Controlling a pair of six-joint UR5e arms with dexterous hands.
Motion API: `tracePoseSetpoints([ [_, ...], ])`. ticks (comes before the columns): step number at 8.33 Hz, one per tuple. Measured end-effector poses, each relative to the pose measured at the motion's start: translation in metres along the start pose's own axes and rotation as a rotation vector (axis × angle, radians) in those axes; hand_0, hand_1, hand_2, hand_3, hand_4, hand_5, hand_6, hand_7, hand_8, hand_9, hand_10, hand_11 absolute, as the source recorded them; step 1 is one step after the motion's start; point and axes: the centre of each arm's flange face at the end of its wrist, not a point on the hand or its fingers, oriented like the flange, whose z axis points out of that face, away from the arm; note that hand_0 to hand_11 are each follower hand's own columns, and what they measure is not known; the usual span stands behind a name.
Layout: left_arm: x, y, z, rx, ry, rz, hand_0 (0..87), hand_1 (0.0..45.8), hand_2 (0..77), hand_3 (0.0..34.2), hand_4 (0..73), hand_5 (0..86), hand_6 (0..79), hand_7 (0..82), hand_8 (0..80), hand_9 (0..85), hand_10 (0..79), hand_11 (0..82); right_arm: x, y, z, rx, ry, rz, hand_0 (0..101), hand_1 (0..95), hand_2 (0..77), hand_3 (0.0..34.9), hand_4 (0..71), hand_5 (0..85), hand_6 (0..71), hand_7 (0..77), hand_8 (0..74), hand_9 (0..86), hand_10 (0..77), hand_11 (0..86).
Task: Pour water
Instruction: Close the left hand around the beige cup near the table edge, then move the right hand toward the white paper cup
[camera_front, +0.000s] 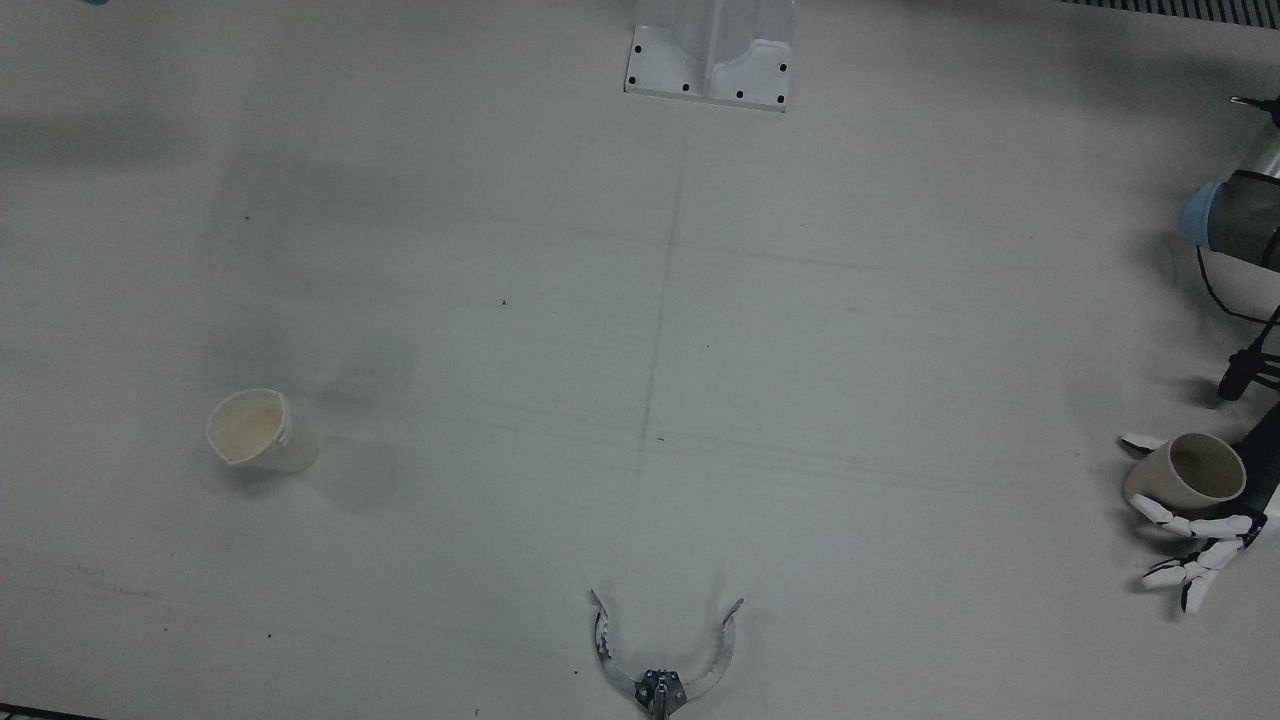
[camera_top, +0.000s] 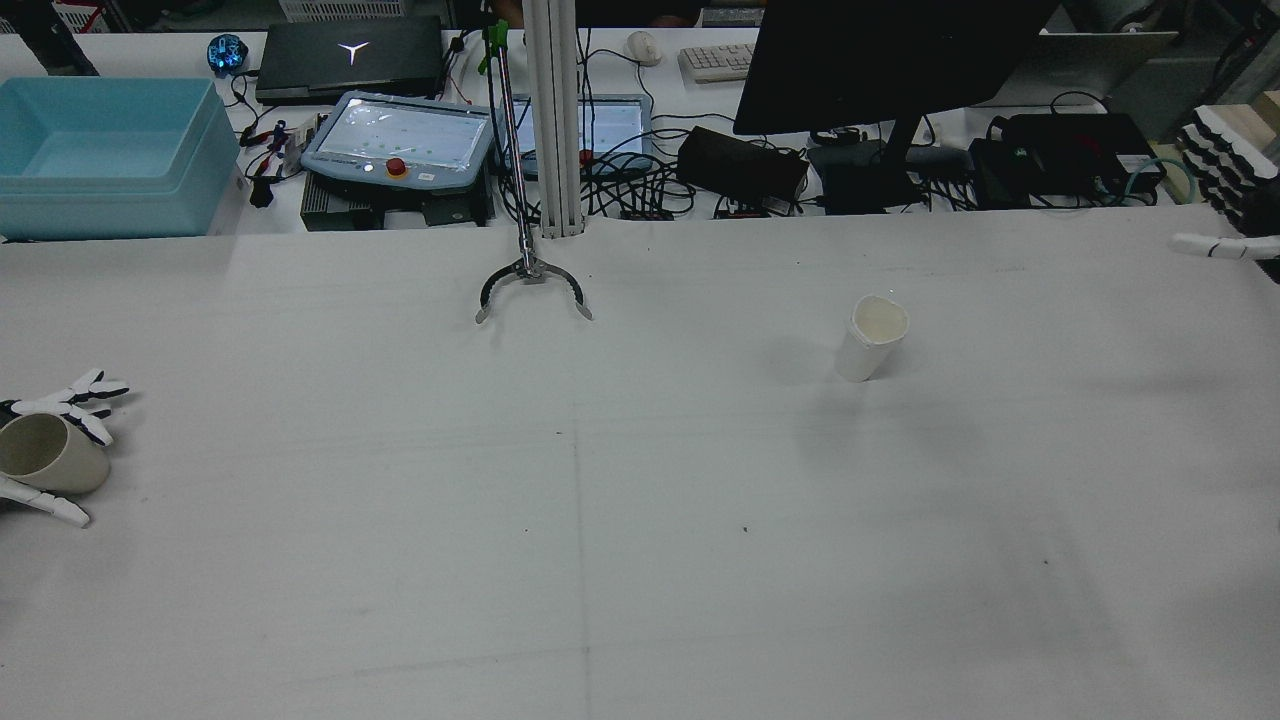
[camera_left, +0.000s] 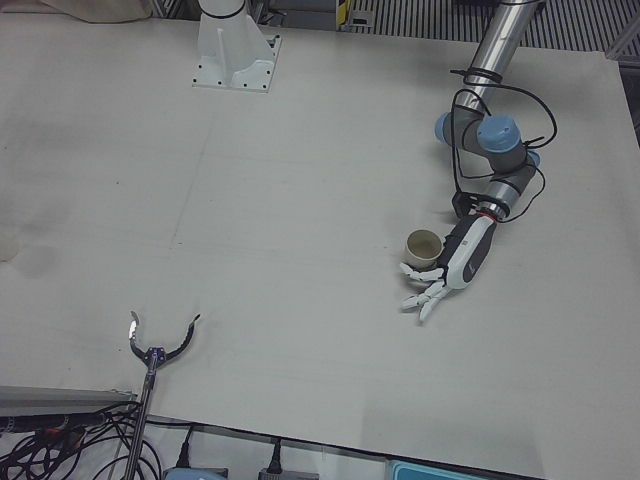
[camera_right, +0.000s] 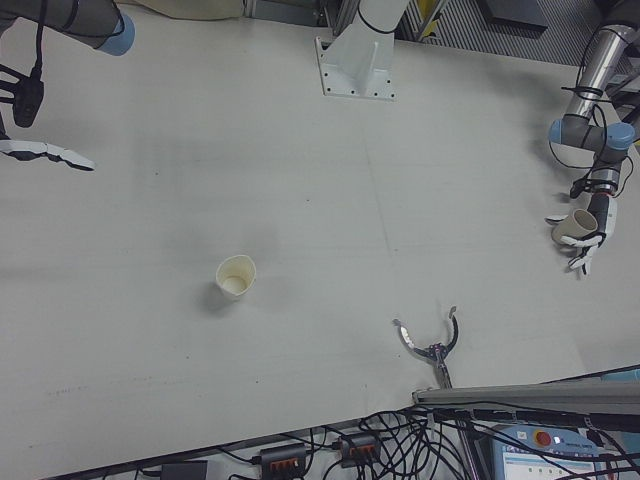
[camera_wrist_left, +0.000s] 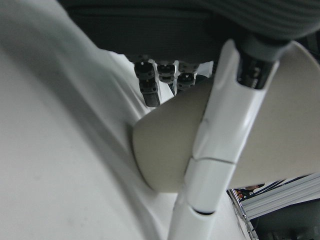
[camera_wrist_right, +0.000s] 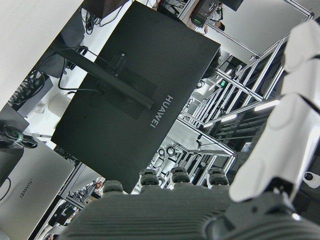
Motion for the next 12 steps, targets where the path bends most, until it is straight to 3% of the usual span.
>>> tracePoseSetpoints([
  [1, 0.0, -0.002, -0.001, 0.012, -0.005, -0.016, 80.3, 31.6, 0.5, 0.0, 57.8, 29.5, 23.5, 19.6, 9.8, 8.7, 12.0, 22.9, 0.001, 0.0, 0.0, 0.0, 0.0, 0.0, 45, 13.1, 15.3, 12.6, 0.0, 4.4, 6.0, 4.4, 5.4, 3.8, 0.0, 0.5],
  [2, 0.001, -0.005, -0.005, 0.034, -0.006, -0.046, 80.3, 31.6, 8.2, 0.0, 57.8, 30.5, 31.1, 29.5, 9.8, 8.7, 12.0, 22.9, 0.001, 0.0, 0.0, 0.0, 0.001, 0.0, 45, 13.1, 15.3, 12.6, 0.0, 4.4, 6.0, 4.4, 5.4, 3.8, 0.0, 0.5],
  [3, 0.002, -0.009, -0.01, 0.07, -0.005, -0.102, 80.4, 30.0, 18.0, 0.0, 57.8, 30.5, 35.5, 34.4, 15.3, 16.9, 16.4, 27.3, 0.001, 0.002, 0.001, -0.002, -0.001, 0.002, 45, 13.1, 15.3, 13.0, 0.0, 4.4, 6.0, 4.4, 5.4, 3.8, 0.0, 0.5],
  [4, 0.007, -0.006, -0.011, 0.097, -0.002, -0.157, 80.4, 30.0, 18.0, 0.0, 57.8, 30.5, 35.5, 34.4, 15.3, 16.9, 16.4, 27.3, 0.0, 0.004, 0.004, -0.007, -0.004, 0.006, 45, 13.1, 15.3, 12.6, 0.0, 4.4, 6.0, 4.4, 5.4, 3.8, 0.0, 1.1],
  [5, 0.015, 0.002, -0.012, 0.111, -0.001, -0.203, 80.5, 30.0, 26.2, 0.0, 57.8, 30.5, 34.9, 35.5, 16.9, 18.5, 18.0, 28.4, -0.002, 0.008, 0.007, -0.015, -0.009, 0.011, 45, 13.1, 15.3, 13.8, 0.0, 4.4, 6.0, 4.4, 5.4, 3.8, 0.0, 0.5],
  [7, 0.027, 0.016, -0.021, 0.117, 0.001, -0.268, 80.5, 28.9, 40.9, 0.0, 57.8, 30.5, 35.5, 32.7, 16.4, 18.5, 12.5, 21.8, -0.006, 0.016, 0.01, -0.03, -0.018, 0.02, 46, 13.6, 17.5, 14.6, 0.0, 4.4, 6.0, 6.0, 4.9, 3.8, 0.0, 0.5],
  [8, 0.033, 0.021, -0.025, 0.114, 0.004, -0.304, 80.7, 27.8, 43.1, 0.0, 57.8, 37.1, 34.9, 33.3, 16.4, 15.8, 12.5, 21.8, -0.008, 0.021, 0.012, -0.039, -0.023, 0.023, 46, 13.6, 18.0, 14.3, 0.0, 4.4, 7.6, 7.6, 4.9, 3.8, 0.0, 0.5],
  [12, 0.044, 0.048, -0.023, 0.065, -0.025, -0.371, 80.8, 27.8, 43.6, 0.0, 57.8, 37.1, 36.5, 32.7, 16.4, 15.8, 12.5, 21.3, -0.013, 0.032, 0.02, -0.058, -0.037, 0.03, 46, 14.2, 19.6, 14.9, 0.0, 4.4, 8.7, 8.7, 4.9, 3.8, 0.0, 0.5],
])
